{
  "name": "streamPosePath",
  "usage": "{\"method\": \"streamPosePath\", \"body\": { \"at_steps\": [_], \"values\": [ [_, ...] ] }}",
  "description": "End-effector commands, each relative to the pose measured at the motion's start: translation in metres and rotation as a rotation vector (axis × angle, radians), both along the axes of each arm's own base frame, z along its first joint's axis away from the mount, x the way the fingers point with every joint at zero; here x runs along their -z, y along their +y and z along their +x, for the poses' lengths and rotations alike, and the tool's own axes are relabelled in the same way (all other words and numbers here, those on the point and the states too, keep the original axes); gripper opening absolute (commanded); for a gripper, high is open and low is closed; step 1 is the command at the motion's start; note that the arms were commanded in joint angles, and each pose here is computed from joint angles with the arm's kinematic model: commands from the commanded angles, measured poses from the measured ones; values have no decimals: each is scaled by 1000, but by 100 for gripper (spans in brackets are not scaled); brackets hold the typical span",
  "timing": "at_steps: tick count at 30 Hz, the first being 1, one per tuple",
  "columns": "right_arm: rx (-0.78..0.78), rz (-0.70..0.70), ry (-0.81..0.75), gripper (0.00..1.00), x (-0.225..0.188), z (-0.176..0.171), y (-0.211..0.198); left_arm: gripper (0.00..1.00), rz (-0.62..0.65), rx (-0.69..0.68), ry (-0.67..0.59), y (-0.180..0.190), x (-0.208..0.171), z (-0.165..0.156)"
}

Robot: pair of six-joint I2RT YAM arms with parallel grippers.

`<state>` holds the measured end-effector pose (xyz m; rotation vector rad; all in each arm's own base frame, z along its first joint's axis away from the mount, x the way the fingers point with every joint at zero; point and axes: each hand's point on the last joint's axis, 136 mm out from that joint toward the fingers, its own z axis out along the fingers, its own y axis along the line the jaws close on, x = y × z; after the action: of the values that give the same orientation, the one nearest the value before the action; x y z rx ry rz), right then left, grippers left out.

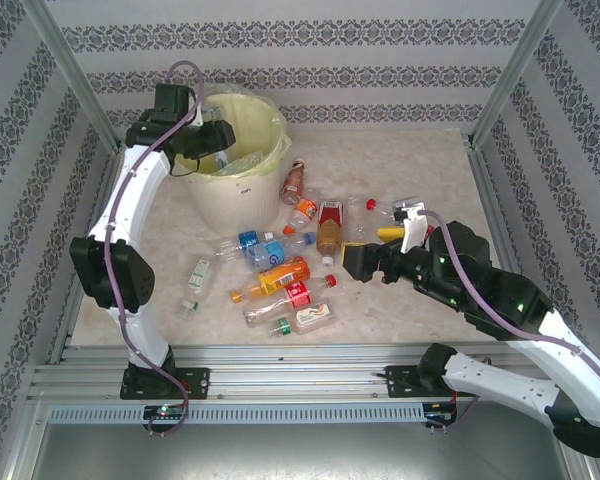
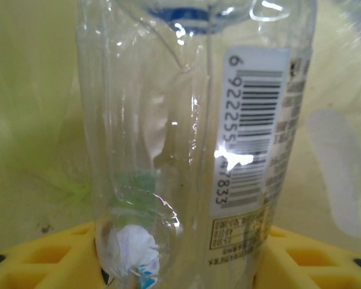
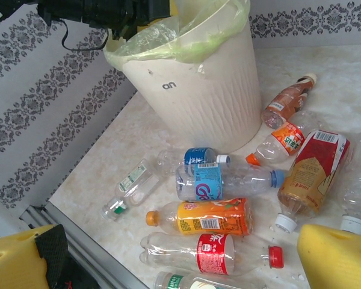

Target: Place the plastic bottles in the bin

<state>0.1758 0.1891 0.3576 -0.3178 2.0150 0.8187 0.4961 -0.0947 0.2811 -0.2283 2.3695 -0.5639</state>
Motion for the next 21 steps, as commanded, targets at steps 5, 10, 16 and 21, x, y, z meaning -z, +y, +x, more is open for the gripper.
{"method": "streamPosePath", "body": {
  "at_steps": [5, 10, 16, 21],
  "values": [
    [-3, 9, 24, 98, 4, 1, 3, 63, 58, 45, 173, -2, 46, -15],
    [-5, 4, 28, 98, 4, 1, 4, 70, 63, 63, 207, -6, 56, -15],
    [-1, -5, 38, 98, 7, 3, 6, 84, 43, 72, 193, -11, 47, -13],
    [10, -16, 48, 98, 10, 5, 5, 96, 16, 79, 155, -15, 28, -10]
  ]
}}
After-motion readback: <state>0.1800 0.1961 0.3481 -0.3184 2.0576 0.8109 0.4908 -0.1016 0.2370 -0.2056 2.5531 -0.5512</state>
